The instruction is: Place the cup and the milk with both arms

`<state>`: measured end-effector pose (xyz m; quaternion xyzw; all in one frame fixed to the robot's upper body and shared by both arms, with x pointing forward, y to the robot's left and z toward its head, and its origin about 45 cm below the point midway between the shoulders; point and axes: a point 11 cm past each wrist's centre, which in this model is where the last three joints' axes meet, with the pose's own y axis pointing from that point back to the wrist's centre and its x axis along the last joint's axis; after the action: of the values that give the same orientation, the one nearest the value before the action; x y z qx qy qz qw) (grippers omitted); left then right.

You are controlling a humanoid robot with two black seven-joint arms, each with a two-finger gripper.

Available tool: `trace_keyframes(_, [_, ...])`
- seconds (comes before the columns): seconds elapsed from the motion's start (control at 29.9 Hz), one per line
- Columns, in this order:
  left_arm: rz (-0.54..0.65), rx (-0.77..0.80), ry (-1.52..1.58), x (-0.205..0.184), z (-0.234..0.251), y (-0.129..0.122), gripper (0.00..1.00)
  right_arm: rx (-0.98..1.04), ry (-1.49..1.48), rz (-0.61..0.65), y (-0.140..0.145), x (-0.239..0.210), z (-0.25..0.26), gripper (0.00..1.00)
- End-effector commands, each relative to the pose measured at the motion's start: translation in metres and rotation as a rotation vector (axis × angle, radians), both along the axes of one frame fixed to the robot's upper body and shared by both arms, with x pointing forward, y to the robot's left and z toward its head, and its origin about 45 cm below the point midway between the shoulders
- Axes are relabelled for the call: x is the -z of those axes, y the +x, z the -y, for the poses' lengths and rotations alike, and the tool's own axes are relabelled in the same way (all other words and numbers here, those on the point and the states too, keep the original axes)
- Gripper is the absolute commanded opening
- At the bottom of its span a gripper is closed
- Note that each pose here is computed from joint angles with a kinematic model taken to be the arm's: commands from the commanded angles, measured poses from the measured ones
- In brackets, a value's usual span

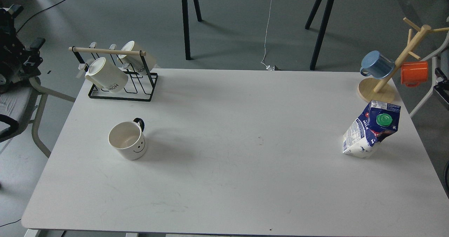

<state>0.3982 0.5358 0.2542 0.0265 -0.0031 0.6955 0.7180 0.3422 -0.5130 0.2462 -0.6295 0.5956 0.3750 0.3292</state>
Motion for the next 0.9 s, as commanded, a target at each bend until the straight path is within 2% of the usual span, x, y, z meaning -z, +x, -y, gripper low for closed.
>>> trace_keyframes(0.0, [-0.013,-0.027,0.007,0.005,-0.008,-0.004,1.0,0.005,0.002,0.002,0.0,0.0,0.001,0.98])
trace_keyframes(0.33, [-0.035,-0.03,0.056,0.003,-0.015,-0.007,1.0,0.013,0.008,0.015,0.001,-0.003,0.003,0.98])
trace_keyframes(0.4, [-0.062,0.019,0.131,-0.001,-0.008,-0.001,1.0,0.017,0.01,0.02,0.001,-0.004,0.003,0.98])
trace_keyframes(0.53, [-0.027,0.085,0.256,-0.04,0.003,0.022,1.0,0.021,0.01,0.029,0.001,-0.008,0.005,0.98])
trace_keyframes(0.6, [-0.044,0.114,0.314,-0.043,0.007,0.025,1.0,0.027,0.007,0.027,0.0,-0.008,0.008,0.98])
trace_keyframes(0.7, [-0.102,0.202,0.474,-0.044,0.018,0.03,1.0,0.037,0.006,0.021,-0.001,-0.006,0.011,0.98])
trace_keyframes(0.87, [-0.196,0.462,0.812,-0.036,0.059,0.032,1.0,0.057,0.002,0.005,-0.005,0.0,0.017,0.98])
